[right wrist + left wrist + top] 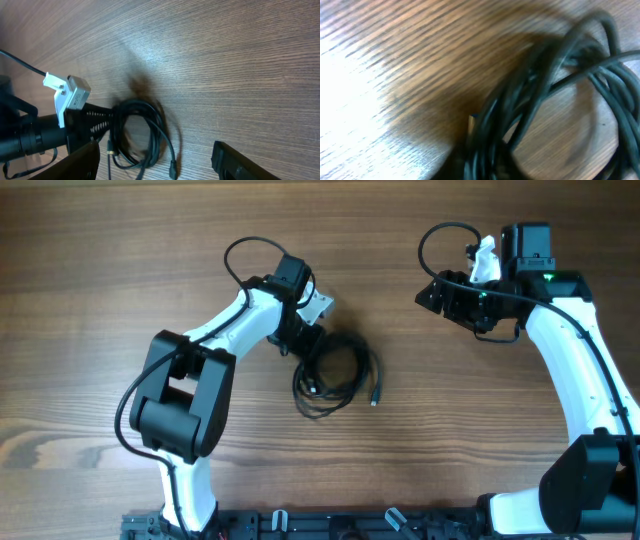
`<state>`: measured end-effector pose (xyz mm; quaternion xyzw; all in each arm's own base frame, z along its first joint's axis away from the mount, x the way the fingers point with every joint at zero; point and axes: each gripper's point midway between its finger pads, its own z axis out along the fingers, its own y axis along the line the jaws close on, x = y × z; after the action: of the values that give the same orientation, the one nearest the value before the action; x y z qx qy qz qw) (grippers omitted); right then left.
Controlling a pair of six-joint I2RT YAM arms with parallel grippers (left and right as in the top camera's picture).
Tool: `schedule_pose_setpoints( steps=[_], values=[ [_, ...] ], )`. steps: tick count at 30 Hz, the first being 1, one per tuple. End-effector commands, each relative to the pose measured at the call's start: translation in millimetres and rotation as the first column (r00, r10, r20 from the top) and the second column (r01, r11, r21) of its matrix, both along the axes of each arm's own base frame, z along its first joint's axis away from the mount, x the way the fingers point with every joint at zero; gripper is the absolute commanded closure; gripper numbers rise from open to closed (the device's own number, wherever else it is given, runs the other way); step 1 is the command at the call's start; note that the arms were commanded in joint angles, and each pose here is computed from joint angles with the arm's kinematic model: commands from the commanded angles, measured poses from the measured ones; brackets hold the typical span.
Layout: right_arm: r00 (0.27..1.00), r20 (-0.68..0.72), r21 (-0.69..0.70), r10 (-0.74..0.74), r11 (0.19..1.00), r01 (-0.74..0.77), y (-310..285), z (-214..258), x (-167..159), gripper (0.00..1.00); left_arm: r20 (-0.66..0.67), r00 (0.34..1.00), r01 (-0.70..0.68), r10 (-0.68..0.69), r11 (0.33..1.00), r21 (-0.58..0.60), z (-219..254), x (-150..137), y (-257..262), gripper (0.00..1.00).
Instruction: Untangle cables
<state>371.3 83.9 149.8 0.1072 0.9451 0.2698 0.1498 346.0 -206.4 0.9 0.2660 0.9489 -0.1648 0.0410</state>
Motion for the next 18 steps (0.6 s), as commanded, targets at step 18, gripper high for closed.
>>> schedule_pose_setpoints(
  steps=[18],
  values=[
    [0.944, 0.280, 0.321, 0.173, 0.910, -0.262, 136.6, 71.7, 22.6, 0.35, 0.201, 0.873, -0.325, 0.444, 0.838, -0.439, 236.5, 44.2, -20.5, 0.96]
  ],
)
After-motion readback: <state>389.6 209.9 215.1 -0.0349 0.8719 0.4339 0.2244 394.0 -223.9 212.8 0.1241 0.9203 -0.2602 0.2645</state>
